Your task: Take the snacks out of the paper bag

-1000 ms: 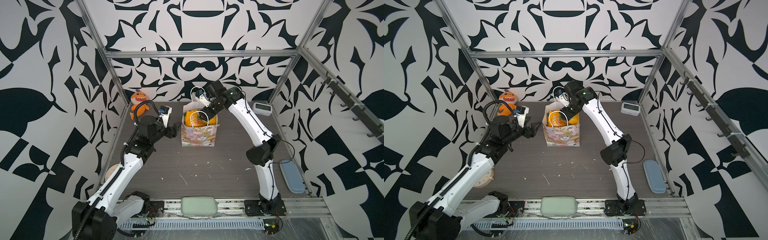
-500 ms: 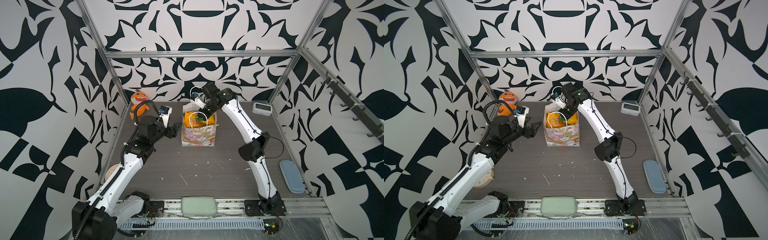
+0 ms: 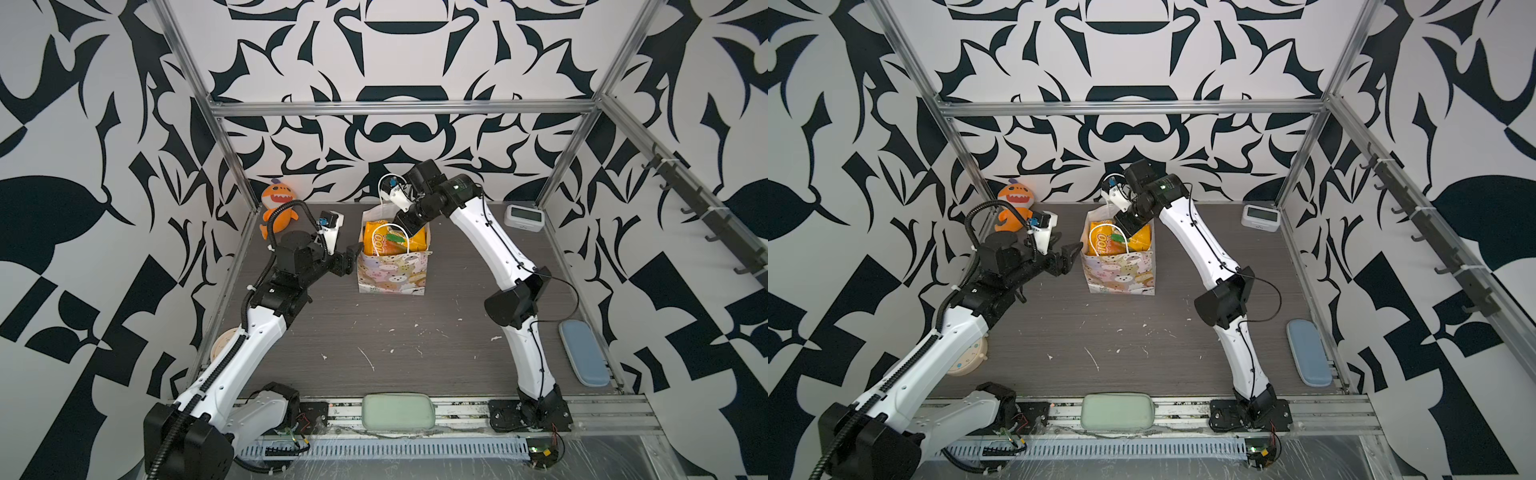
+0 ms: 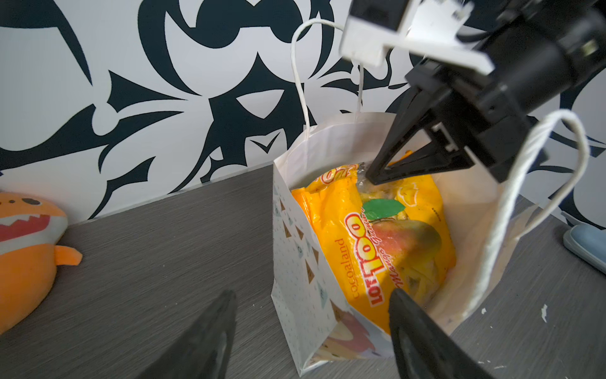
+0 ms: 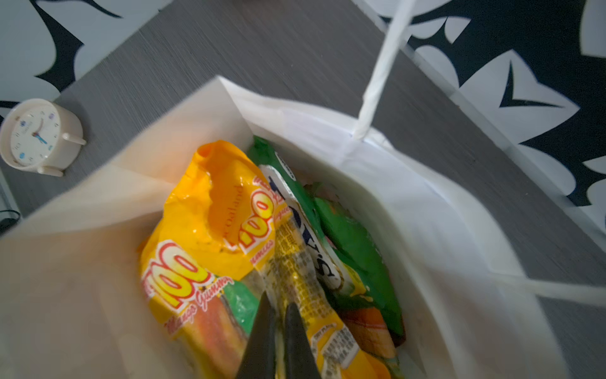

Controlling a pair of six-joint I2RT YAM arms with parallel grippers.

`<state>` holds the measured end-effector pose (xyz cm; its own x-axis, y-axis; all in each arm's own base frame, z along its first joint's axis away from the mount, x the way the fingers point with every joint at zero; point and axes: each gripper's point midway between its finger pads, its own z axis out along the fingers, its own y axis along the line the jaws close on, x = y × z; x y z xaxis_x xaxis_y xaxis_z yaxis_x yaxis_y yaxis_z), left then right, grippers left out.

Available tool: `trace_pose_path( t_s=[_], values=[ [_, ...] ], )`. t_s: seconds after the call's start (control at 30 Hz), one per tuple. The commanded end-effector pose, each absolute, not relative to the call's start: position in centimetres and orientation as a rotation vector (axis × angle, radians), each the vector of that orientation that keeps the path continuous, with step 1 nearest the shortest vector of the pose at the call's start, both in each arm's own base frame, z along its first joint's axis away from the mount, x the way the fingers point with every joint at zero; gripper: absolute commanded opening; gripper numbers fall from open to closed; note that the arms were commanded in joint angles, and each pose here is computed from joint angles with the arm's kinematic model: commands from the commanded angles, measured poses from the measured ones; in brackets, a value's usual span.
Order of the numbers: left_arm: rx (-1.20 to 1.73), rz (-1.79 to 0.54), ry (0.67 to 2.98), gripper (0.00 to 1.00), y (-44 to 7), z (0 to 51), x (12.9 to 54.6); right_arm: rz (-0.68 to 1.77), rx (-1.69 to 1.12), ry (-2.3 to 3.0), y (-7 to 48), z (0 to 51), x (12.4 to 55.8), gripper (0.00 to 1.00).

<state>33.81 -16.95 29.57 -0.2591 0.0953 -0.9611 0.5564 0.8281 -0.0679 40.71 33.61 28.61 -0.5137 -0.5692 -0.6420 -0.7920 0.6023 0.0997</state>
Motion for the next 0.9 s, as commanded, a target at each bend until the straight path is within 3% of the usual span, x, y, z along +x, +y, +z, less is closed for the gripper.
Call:
trace_pose_path(
  t_s=[0.0,0.3,0.4,0.47,0.5,0.87],
  values=[
    [0.479,-0.463,1.776,0.76,-16.8,30.4,34.1,0.600,-1.019,2.051,34.3,36.0,39.4,0.00],
    [0.452,-0.444,1.780,0.76,-16.5,30.1,34.6,0.463,-1.010,2.075,32.3,36.1,39.5,0.00],
    [0.452,-0.447,1.786,0.76,-16.6,30.0,34.8,0.389,-1.014,2.172,31.2,34.1,39.5,0.26],
    [0.452,-0.443,1.788,0.76,-16.6,29.9,34.9,0.340,-1.013,2.218,30.5,33.4,39.4,0.36],
    [0.452,-0.443,1.786,0.76,-16.6,30.0,34.9,0.314,-1.028,2.244,30.2,32.6,39.3,0.48],
    [0.460,-0.443,1.787,0.76,-16.7,30.0,35.1,0.070,-1.129,2.323,29.1,28.8,39.5,0.60]
  ],
)
